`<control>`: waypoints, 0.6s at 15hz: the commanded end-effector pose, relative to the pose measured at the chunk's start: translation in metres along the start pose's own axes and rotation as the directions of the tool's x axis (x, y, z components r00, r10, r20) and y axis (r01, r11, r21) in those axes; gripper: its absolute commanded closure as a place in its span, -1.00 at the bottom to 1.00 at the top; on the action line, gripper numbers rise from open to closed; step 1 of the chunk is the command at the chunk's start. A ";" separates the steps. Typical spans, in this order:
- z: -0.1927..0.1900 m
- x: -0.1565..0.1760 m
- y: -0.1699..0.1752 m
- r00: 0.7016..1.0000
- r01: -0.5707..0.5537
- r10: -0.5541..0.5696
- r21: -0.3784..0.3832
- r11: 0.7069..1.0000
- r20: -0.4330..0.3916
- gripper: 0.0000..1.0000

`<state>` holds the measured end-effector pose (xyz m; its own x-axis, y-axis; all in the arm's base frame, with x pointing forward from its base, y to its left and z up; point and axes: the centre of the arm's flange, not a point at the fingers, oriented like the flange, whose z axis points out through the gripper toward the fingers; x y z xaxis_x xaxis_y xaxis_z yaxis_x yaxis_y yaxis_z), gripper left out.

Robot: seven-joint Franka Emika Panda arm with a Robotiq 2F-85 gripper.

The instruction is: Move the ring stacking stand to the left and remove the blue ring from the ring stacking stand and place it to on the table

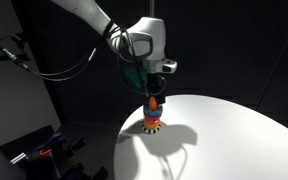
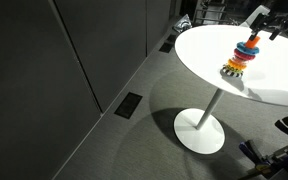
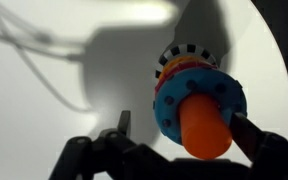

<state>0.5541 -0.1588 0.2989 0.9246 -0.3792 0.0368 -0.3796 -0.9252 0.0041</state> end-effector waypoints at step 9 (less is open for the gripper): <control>-0.008 -0.022 0.033 0.999 0.011 0.000 0.207 0.978 -0.053 -1.00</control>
<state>0.5302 -0.1774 0.2996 0.9211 -0.3838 0.0658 -0.3707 -0.9159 -0.1537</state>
